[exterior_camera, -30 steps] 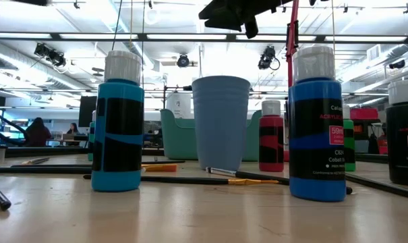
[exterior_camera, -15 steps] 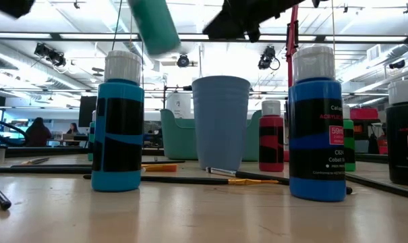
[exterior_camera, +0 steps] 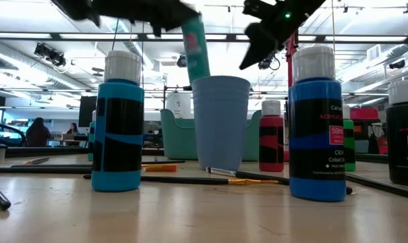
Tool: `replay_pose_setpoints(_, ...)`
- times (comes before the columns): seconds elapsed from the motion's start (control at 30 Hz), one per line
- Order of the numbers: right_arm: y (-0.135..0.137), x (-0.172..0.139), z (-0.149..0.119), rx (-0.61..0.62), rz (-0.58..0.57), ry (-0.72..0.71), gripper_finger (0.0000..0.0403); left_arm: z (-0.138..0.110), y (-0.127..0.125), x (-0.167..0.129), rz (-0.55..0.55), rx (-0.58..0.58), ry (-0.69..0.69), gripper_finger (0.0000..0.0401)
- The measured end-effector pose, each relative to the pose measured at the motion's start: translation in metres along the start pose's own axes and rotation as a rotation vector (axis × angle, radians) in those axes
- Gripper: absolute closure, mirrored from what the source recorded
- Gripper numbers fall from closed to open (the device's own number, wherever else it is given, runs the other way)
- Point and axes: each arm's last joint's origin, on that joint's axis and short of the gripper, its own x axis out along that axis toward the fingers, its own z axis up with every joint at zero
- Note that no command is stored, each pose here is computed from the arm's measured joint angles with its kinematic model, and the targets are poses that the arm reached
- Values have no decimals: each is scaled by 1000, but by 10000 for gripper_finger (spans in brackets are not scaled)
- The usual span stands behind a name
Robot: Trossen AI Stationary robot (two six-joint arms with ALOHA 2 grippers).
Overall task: Pick & Place Paint Supplies
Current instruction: Put the light blue paint bottle into the green bin
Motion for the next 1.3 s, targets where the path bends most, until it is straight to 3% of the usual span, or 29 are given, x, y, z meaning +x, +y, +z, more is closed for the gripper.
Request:
replay_pose_setpoints(0.23, -13, -25, -3, 92, -105, 0, 248, -47, 39, 32, 203, -16, 118, 263)
replay_pose_setpoints(0.6, -13, -27, -3, 63, -107, -6, 248, -108, 71, 51, 371, -81, 241, 265)
replay_pose_setpoints(0.8, -13, -27, -3, 53, -107, -6, 248, -117, 82, 51, 454, -38, 269, 267)
replay_pose_setpoints(1.1, -13, -27, 1, 65, -107, -33, 248, -118, 97, 49, 510, -145, 243, 256)
replay_pose_setpoints(1.3, -13, -27, 1, 65, -107, -33, 248, -118, 96, 49, 501, -135, 244, 271)
